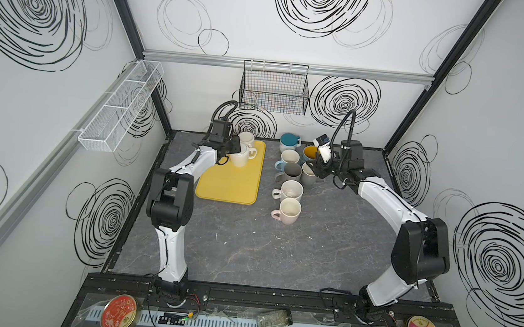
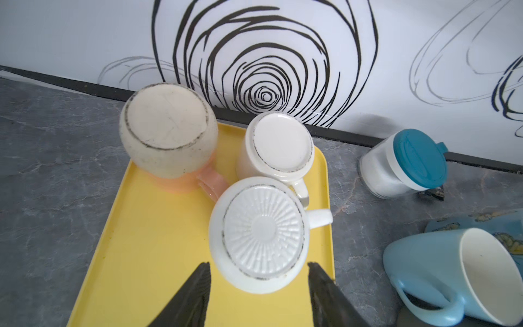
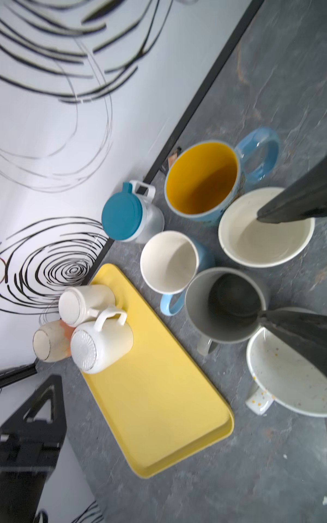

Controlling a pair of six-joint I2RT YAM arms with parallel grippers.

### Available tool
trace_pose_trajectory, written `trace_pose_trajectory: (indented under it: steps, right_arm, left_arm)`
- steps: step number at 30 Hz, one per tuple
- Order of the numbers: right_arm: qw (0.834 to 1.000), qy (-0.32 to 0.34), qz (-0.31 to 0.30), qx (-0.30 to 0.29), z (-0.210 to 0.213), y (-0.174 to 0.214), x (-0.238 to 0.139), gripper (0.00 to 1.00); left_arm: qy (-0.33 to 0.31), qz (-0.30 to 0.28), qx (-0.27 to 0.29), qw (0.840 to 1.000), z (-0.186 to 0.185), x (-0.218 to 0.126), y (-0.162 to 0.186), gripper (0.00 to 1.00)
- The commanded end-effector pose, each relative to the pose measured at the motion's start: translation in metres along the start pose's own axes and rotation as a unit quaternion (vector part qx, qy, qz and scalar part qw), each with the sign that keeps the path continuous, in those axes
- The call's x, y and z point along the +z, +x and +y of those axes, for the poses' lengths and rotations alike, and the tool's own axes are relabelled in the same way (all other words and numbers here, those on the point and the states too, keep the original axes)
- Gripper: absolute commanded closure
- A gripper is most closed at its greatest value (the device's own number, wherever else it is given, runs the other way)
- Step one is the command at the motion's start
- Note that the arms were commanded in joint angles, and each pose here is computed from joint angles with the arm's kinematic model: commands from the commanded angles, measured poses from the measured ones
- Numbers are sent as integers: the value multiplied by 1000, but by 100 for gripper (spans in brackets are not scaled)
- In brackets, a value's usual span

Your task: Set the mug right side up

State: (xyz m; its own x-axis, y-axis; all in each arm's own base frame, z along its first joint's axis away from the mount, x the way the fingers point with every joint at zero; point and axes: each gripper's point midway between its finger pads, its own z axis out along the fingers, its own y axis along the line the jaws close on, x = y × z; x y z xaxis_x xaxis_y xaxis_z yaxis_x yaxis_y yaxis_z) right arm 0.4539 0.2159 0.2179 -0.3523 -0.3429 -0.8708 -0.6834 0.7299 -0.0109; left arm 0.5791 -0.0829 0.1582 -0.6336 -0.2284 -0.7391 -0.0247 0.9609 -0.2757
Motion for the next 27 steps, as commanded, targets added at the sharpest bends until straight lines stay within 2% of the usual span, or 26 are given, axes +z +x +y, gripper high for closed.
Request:
trace_pose_trajectory:
  steps: [1,5,11,17,27]
  right_arm:
    - [999,-38,-24,13,30,-26,19,46]
    - [998,-58,8,7,53,-28,45,46]
    - [997,-55,51,-12,70,-13,78,46]
    - [997,-62,42,0,70,-18,92,46]
    - [996,-75,40,17,76,-32,103,46]
  left_arm:
    - [26,-5,15,1000,-10,17,-17,41]
    - [19,13,21,1000,-8,46,-15,41]
    - [0,57,51,997,-10,74,10,42]
    - [-27,80,101,991,-12,68,21,42]
    - [-32,121,118,985,-13,40,56,45]
